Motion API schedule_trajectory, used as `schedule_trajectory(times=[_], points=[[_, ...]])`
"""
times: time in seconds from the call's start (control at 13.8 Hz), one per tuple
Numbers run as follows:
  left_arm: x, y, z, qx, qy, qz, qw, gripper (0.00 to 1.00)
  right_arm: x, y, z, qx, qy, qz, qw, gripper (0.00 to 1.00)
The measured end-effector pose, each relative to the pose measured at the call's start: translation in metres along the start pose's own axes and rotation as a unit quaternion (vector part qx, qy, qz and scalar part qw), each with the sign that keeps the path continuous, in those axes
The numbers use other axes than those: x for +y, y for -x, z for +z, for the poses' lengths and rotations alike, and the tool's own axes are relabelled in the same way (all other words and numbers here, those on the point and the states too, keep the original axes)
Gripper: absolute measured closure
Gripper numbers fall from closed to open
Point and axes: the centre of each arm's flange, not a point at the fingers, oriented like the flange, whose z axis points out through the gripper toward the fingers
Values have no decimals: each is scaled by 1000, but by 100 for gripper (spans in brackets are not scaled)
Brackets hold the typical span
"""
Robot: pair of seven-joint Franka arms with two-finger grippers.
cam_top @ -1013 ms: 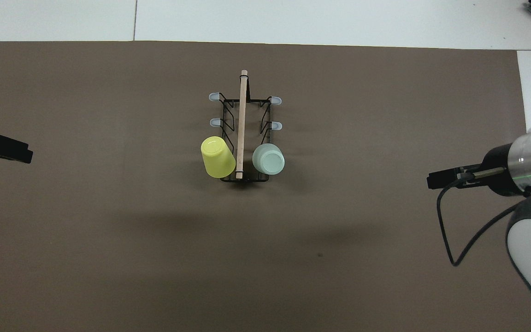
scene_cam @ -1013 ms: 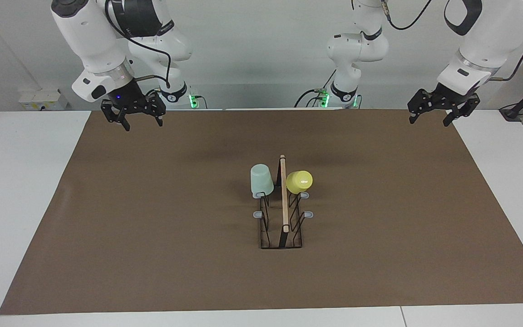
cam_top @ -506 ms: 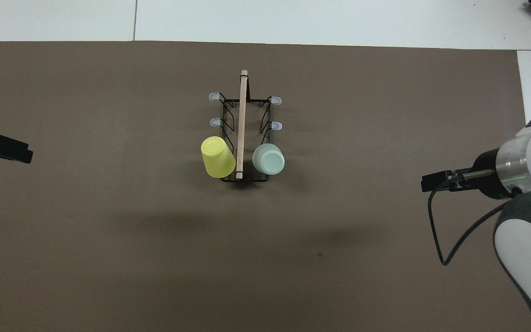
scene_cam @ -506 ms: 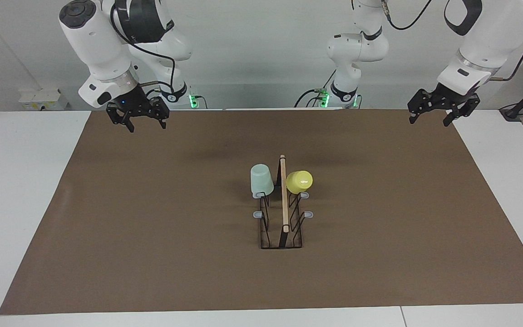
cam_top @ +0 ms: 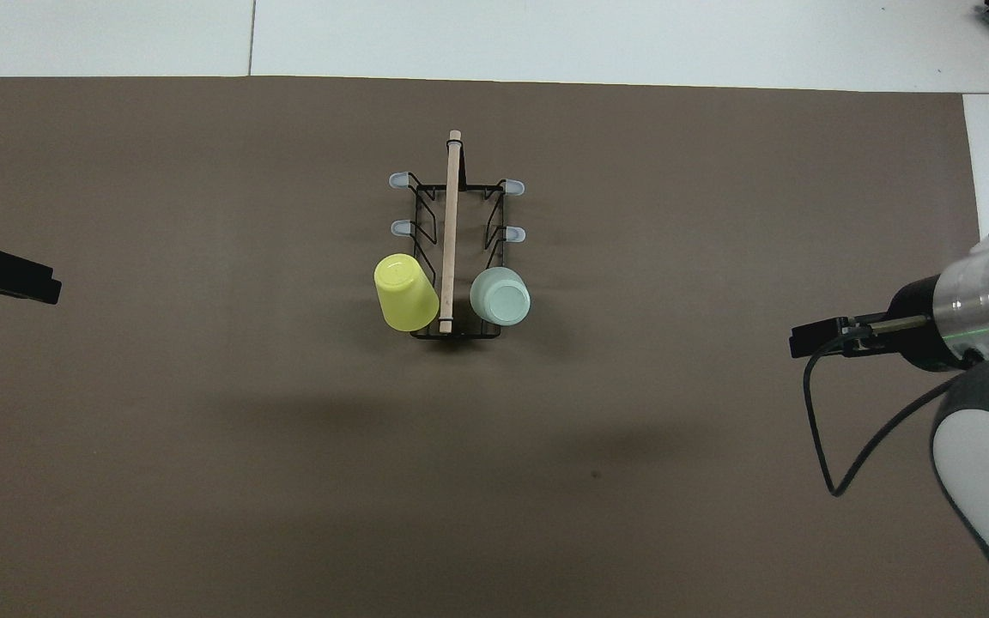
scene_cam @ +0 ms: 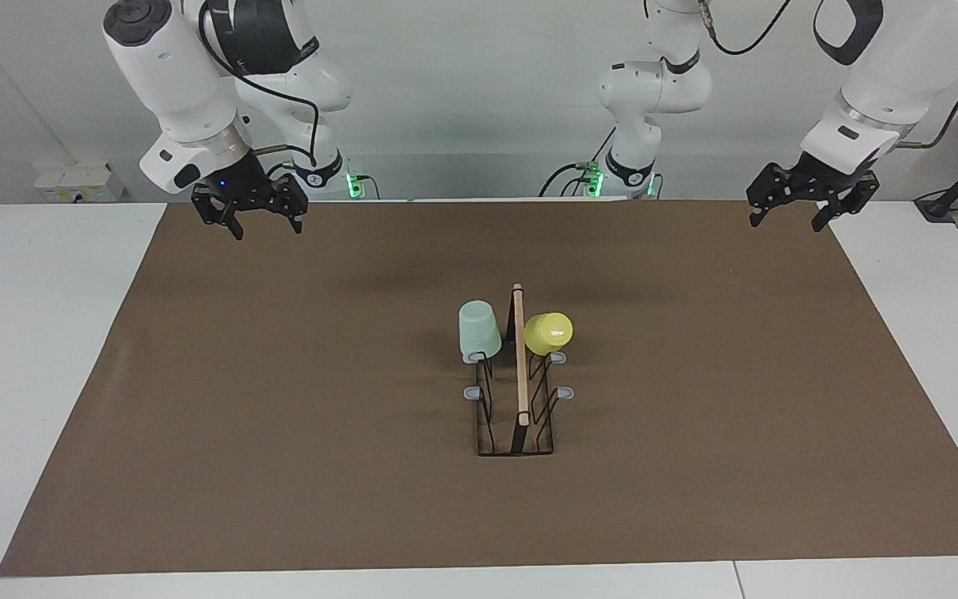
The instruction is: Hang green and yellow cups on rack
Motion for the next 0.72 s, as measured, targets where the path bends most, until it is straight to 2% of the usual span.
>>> schedule_trajectory(times=[0.36, 0.72], points=[[0, 0, 0, 0, 0, 0, 1000, 0, 0, 1, -3, -4, 1, 0, 1000, 0], [0, 0, 0, 0, 0, 0, 1000, 0, 5, -11, -17, -7, 22, -3, 1000, 0]])
